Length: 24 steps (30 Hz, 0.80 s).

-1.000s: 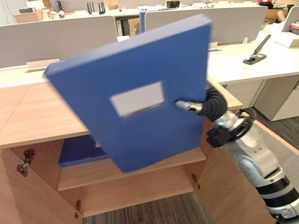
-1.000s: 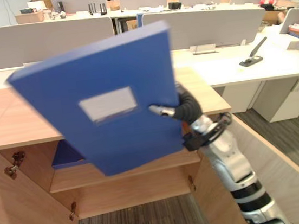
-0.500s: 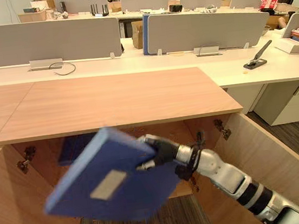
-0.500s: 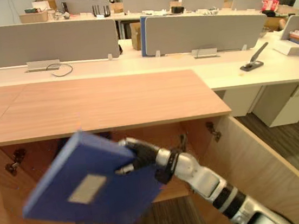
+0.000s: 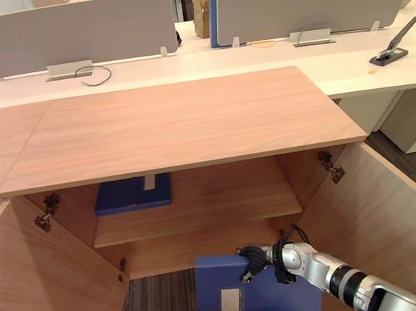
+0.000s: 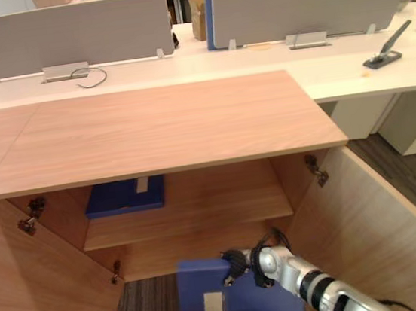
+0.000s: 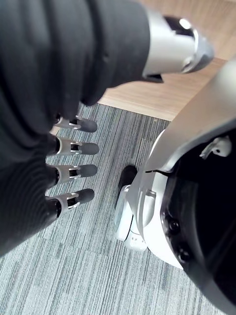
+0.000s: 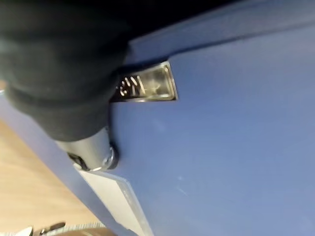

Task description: Walk over to the cabinet, pick up the folder, carry it to the office cabinet, place the folder inside the office cabinet, then close the office cabinet door

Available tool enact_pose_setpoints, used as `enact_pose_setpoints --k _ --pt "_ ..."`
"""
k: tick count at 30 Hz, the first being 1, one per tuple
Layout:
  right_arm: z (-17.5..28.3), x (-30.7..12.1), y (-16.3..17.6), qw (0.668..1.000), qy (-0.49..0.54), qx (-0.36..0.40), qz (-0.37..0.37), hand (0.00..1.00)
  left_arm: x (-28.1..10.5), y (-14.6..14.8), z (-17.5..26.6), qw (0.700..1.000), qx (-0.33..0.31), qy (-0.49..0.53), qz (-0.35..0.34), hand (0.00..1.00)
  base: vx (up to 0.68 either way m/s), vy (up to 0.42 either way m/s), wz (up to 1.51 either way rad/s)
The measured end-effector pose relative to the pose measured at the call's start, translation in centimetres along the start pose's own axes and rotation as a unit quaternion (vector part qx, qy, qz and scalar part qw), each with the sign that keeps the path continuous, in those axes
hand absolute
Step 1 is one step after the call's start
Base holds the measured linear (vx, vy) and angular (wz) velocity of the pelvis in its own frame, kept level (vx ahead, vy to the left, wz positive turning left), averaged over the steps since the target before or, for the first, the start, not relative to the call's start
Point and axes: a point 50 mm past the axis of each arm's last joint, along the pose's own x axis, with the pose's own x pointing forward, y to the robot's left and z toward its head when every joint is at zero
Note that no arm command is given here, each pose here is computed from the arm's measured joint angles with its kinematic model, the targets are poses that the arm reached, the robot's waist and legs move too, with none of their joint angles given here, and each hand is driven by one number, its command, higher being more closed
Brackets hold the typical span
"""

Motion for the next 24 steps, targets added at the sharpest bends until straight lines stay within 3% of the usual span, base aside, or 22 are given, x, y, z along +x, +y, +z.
enact_pose_setpoints --k 3,6,8,10,11,13,14,16,19,20,24 --pt "-2.6 -0.8 -2.2 0.982 0.04 0.152 -0.104 1.0 0.0 -0.1 -0.1 1.0 -0.011 -0.001 -0.001 0.0 0.0 0.01 0.07" --pt "-3.7 -1.3 -3.3 0.924 0.027 0.332 -0.186 1.0 -0.1 -0.2 -0.4 1.0 -0.018 0.002 0.0 0.0 -0.01 0.001 0.01" --pt "-3.8 -0.9 -3.2 0.844 0.001 0.483 -0.234 1.0 -0.1 -0.1 -0.6 0.999 -0.033 0.003 0.004 0.0 -0.01 -0.001 0.02" --pt "-3.5 -0.6 -3.0 0.779 -0.024 0.574 -0.251 1.0 -0.2 -0.1 -0.8 0.999 -0.044 0.005 0.011 0.0 0.0 0.0 0.0" --pt "-3.1 -0.3 -3.0 0.719 -0.049 0.642 -0.26 1.0 -0.2 0.0 -1.0 0.998 -0.052 0.008 0.018 0.0 0.0 0.0 0.0" --pt "-2.3 0.0 -3.7 0.65 -0.084 0.707 -0.267 1.0 -0.2 0.2 -1.0 0.997 -0.072 0.006 0.026 0.0 0.0 0.004 0.03" --pt "-2.0 0.1 -4.3 0.631 -0.097 0.721 -0.27 1.0 -0.2 0.2 -0.8 0.996 -0.084 0.0 0.028 0.0 -0.02 0.013 0.14" --pt "-0.7 -0.1 -7.5 0.56 -0.158 0.762 -0.285 1.0 0.0 -0.3 0.5 0.988 -0.148 -0.029 0.029 0.0 -0.11 0.034 0.09" --pt "1.9 -1.0 -11.8 0.499 -0.249 0.779 -0.289 1.0 0.4 -1.5 2.0 0.985 -0.164 -0.051 0.021 0.0 -0.19 0.053 -0.02" --pt "3.5 -1.4 -13.7 0.465 -0.29 0.787 -0.285 1.0 0.5 -2.0 2.9 0.984 -0.168 -0.062 0.019 0.0 -0.15 0.015 0.17" --pt "6.0 -2.9 -17.1 0.396 -0.366 0.796 -0.276 1.0 0.5 -2.4 3.7 0.979 -0.187 -0.08 0.015 0.0 -0.2 -0.013 0.14"
